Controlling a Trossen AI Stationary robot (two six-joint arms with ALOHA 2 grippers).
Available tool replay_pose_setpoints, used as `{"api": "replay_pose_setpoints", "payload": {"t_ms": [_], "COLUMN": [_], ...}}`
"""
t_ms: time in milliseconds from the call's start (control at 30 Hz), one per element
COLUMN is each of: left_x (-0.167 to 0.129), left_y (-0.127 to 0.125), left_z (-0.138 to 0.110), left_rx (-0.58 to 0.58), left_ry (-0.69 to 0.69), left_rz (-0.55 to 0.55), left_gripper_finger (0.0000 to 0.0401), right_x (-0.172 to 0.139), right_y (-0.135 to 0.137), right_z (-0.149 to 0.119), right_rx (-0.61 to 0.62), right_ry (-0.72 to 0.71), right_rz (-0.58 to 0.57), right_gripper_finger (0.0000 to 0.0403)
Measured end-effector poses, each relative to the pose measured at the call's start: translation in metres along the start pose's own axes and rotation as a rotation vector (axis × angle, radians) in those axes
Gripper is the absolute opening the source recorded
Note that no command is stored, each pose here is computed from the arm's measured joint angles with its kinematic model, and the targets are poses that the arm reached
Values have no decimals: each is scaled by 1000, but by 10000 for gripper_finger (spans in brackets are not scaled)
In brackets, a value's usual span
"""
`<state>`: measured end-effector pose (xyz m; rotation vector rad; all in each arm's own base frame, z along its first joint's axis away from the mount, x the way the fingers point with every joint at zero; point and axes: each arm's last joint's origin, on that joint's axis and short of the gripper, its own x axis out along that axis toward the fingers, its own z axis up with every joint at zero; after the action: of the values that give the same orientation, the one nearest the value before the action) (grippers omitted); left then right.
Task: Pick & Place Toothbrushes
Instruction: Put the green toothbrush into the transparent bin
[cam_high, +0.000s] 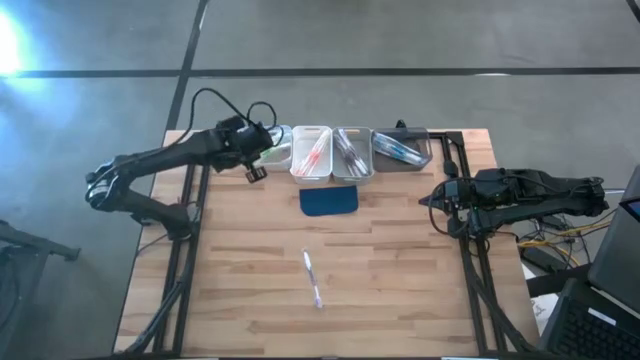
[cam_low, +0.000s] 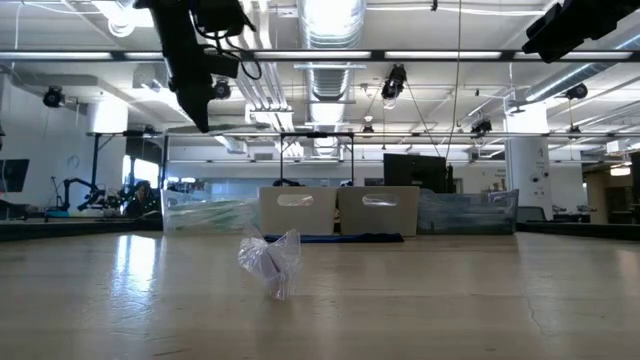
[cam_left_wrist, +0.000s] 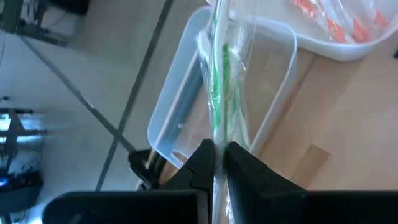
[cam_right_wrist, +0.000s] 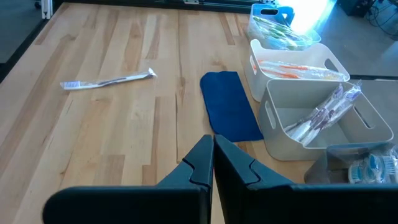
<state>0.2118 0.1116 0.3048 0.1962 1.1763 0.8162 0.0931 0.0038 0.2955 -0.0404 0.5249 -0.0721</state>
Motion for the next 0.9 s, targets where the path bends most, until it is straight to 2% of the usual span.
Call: {"api": "replay_pose_setpoints", "payload": {"t_ms": [467, 733, 900], "left_x": [19, 26, 42], "left_y": [32, 39, 38], "left_z": [-4, 1, 4], "left_rx": [-89, -108, -81], "left_ry": [30, -5, 39], "left_rz": [9, 34, 34], "left_gripper_finger": [28, 28, 28], "right_x": [0, 0, 0], "right_y": [0, 0, 0], "right_z": [0, 0, 0], "right_rx": [0, 0, 0], "right_ry": [0, 1, 0], "right_rz": [0, 0, 0], "right_gripper_finger": [8, 8, 8]}}
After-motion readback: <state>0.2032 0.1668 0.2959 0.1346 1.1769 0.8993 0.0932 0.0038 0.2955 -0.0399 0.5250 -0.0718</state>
